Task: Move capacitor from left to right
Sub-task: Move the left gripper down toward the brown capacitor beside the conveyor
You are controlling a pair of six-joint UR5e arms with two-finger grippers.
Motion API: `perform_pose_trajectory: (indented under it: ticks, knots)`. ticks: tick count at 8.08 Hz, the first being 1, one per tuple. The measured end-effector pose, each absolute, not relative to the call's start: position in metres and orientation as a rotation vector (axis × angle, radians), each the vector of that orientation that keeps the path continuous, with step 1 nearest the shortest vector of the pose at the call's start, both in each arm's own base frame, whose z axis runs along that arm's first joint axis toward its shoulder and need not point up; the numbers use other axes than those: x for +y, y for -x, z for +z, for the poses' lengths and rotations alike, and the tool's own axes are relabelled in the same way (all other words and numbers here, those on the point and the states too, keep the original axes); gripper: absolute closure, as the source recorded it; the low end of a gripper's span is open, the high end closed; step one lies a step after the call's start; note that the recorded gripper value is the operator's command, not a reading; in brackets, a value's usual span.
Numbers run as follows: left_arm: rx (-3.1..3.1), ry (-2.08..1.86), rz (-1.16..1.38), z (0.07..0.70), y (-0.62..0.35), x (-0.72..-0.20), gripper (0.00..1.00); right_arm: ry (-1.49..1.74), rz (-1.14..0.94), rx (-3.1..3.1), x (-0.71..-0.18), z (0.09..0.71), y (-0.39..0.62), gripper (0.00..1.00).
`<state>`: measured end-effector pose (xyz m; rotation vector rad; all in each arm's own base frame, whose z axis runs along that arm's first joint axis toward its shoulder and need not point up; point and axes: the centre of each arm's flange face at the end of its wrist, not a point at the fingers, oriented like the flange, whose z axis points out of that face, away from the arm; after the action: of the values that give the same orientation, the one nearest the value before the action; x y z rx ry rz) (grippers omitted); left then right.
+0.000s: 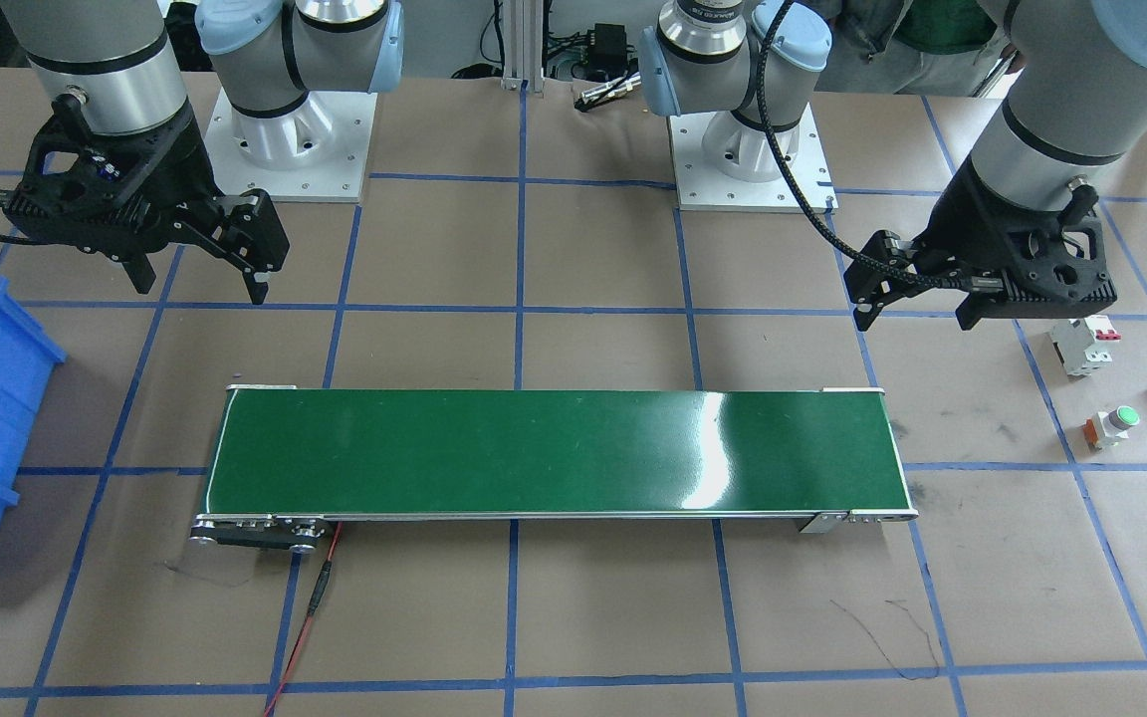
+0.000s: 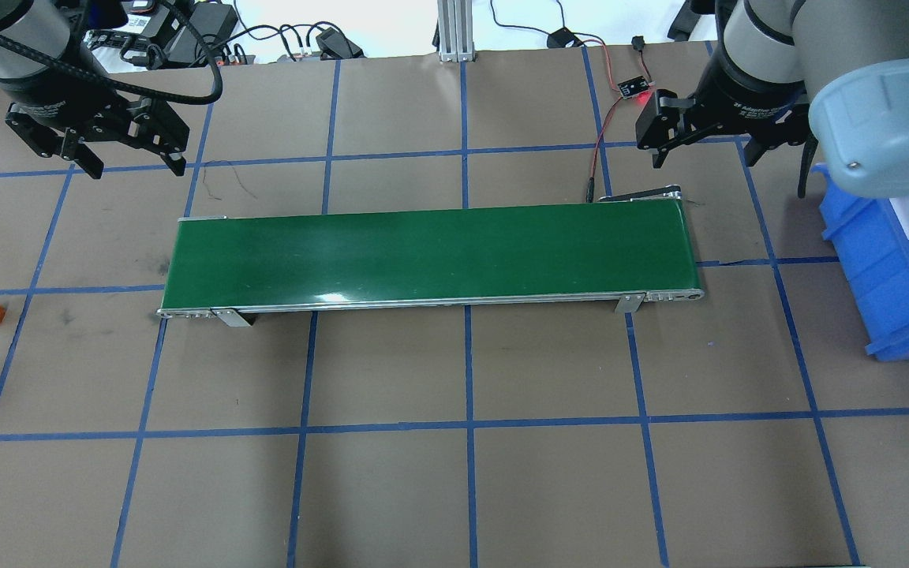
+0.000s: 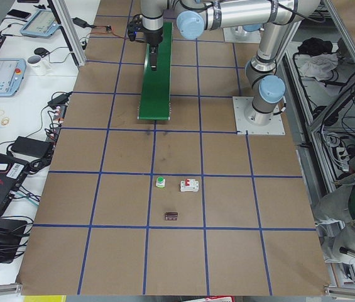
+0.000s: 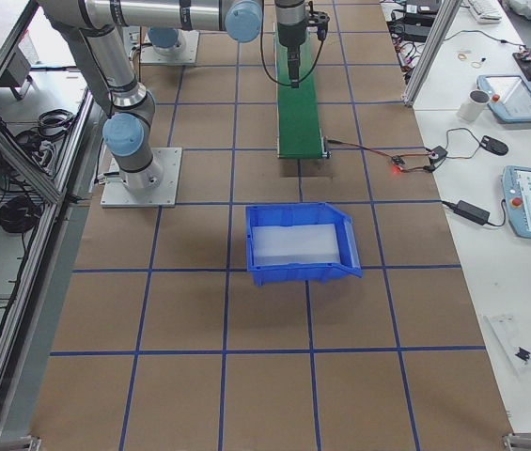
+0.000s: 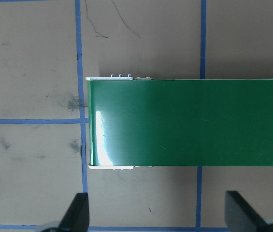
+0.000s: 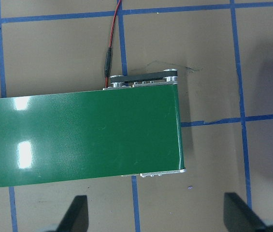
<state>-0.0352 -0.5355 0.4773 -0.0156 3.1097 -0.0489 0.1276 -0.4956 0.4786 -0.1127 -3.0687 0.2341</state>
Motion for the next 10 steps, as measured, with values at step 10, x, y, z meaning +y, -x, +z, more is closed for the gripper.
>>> perform_pose_trajectory:
  ticks: [10]
  knots:
    - [2.930, 0.154, 0.037, 0.393, -0.307, -0.497, 0.00, 0.113, 0.234, -3.067, -0.496, 0.479, -0.127, 0.00]
